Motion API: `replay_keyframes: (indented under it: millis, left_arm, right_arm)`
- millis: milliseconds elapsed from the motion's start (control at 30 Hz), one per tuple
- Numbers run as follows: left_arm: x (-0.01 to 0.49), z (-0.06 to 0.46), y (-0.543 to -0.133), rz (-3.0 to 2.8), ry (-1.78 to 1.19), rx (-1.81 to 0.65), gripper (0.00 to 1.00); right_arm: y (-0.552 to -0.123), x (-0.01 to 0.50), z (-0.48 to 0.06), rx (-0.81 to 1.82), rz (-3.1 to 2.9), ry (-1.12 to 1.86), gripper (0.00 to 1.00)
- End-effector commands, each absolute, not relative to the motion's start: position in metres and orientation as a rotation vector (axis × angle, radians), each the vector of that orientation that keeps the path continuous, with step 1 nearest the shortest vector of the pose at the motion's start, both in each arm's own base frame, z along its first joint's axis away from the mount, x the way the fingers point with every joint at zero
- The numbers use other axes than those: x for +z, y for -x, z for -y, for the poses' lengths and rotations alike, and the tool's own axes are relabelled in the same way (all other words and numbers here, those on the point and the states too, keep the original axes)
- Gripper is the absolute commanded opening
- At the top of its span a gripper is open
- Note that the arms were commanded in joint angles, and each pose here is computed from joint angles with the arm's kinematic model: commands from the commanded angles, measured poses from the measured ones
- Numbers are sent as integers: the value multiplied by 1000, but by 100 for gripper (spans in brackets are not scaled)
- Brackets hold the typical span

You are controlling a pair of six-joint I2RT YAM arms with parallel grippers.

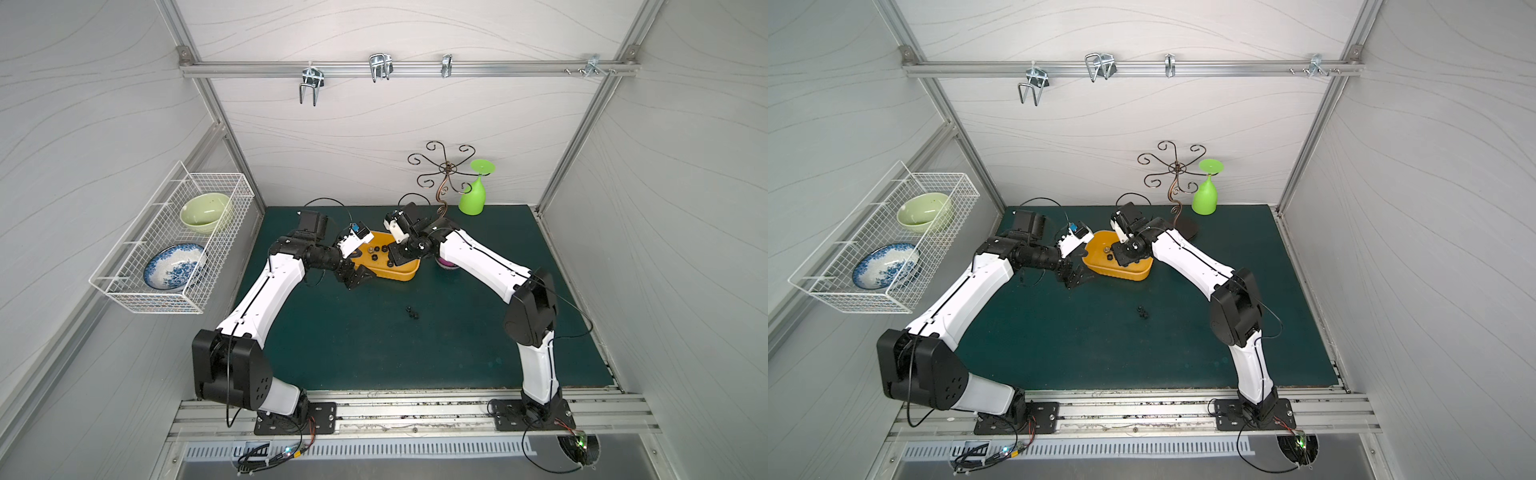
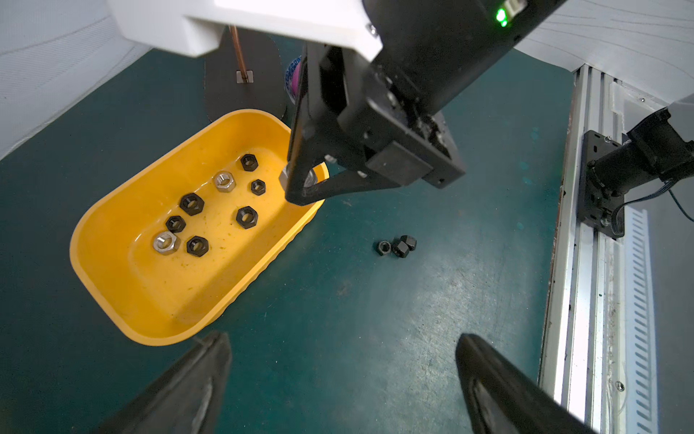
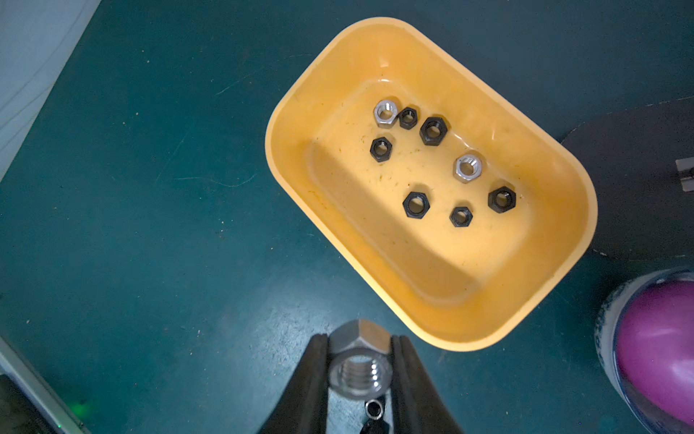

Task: Put the nuts on the desktop into the storage box
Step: Place the nut in the storage box.

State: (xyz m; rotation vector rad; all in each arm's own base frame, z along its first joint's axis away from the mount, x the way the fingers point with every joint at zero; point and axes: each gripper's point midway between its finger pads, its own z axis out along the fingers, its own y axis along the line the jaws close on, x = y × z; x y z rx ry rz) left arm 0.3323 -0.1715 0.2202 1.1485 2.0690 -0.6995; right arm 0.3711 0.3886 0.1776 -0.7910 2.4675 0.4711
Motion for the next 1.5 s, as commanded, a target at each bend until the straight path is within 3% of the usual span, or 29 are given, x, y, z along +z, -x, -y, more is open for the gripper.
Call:
replay_keyframes:
  millis: [0, 833, 1467]
  left_arm:
    - [230, 172, -353, -2006, -1147, -665, 98]
    - [151, 173, -386, -2133, -1022, -772, 98]
    - [154, 178, -370, -2123, -1017, -856, 98]
  right_arm:
    - [-382, 173, -395, 489, -2458, 798, 26]
    - [-437, 66, -398, 484, -2616, 687, 25]
    - [-454, 16, -376, 191, -2636, 804, 25]
